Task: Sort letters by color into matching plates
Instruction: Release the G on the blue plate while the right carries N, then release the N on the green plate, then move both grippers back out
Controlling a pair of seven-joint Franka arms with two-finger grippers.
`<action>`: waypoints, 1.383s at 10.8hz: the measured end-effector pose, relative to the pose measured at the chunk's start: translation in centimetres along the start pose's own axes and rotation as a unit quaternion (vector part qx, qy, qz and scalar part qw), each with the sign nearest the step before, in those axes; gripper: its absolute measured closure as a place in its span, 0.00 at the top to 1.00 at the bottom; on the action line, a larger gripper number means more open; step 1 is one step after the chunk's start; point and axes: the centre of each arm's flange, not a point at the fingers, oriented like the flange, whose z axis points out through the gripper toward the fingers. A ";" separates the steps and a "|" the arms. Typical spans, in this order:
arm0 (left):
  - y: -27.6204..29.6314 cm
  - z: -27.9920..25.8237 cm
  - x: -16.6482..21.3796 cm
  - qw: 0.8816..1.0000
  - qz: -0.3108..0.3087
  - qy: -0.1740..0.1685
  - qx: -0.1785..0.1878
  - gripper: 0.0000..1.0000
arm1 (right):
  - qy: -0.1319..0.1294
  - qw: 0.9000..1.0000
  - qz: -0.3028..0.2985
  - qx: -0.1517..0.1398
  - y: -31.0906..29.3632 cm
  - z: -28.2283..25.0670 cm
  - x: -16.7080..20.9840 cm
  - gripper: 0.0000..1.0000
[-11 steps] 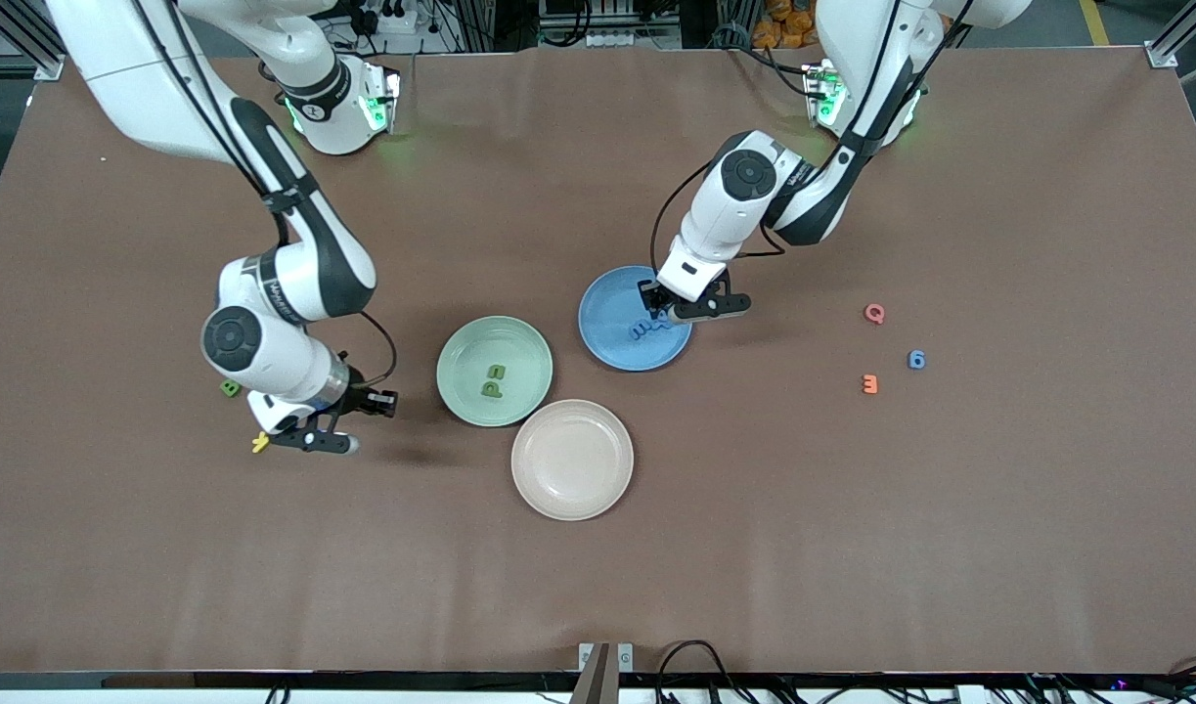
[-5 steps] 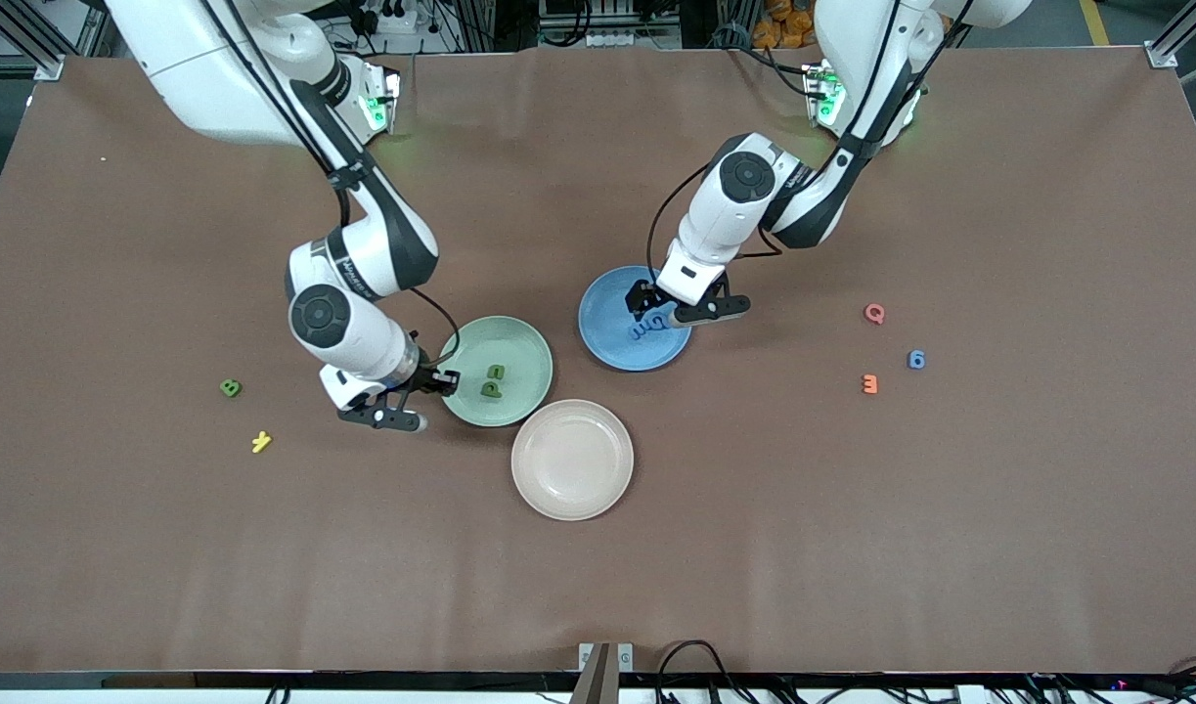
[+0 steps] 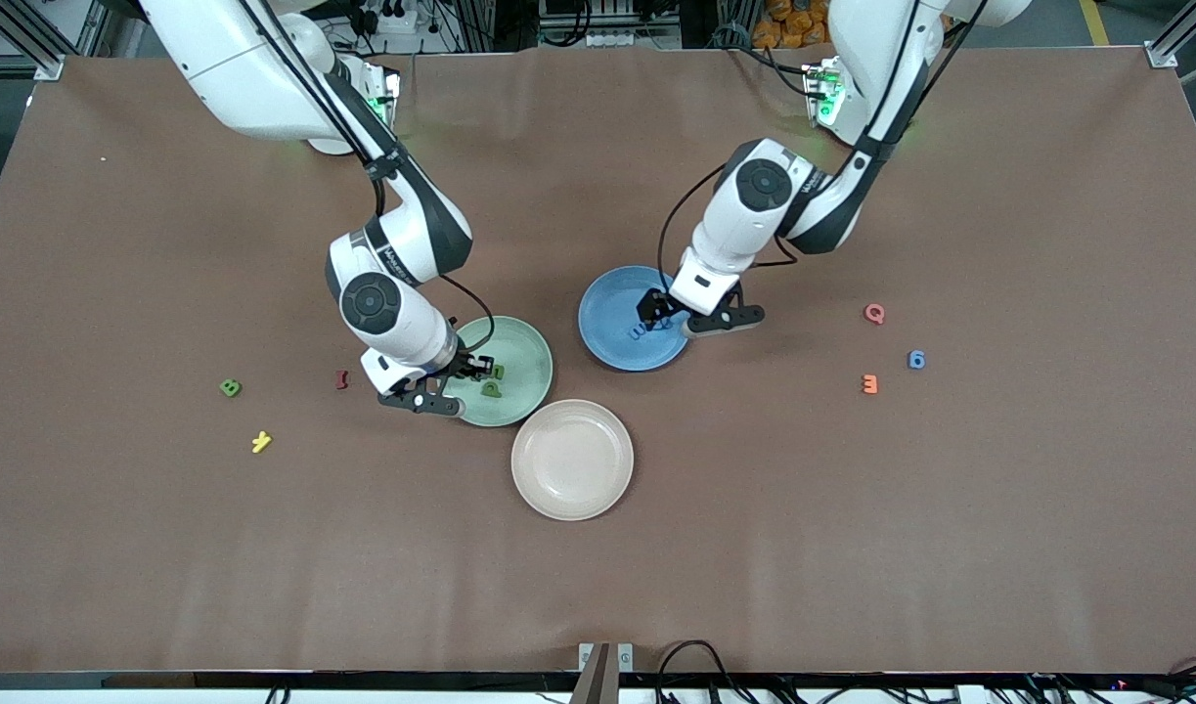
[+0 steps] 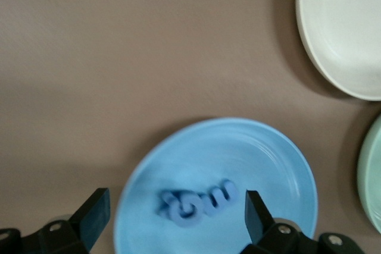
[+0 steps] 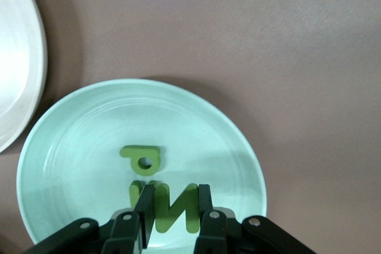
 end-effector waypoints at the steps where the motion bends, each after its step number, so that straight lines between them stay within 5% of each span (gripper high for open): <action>1: -1.1 -0.6 1.4 1.000 0.010 -0.003 0.007 1.00 | 0.000 1.000 0.000 0.000 -0.3 0.1 -0.2 0.37; 3: -3.1 -1.7 3.7 0.999 0.021 -0.013 0.021 1.00 | 0.000 1.000 0.001 -0.001 -0.2 0.1 -0.1 0.47; 7: -8.9 -1.5 7.0 0.997 0.067 -0.024 0.038 1.00 | 0.004 1.000 0.011 -0.006 1.2 0.0 0.9 0.99; 10: -14.1 -1.5 9.5 0.993 0.105 -0.031 0.047 1.00 | 0.009 0.999 -0.030 -0.008 4.4 -0.5 3.1 1.00; 15: -21.2 -2.0 12.9 0.985 0.156 -0.031 0.070 1.00 | 0.025 0.999 -0.017 -0.014 13.6 -2.3 8.1 1.00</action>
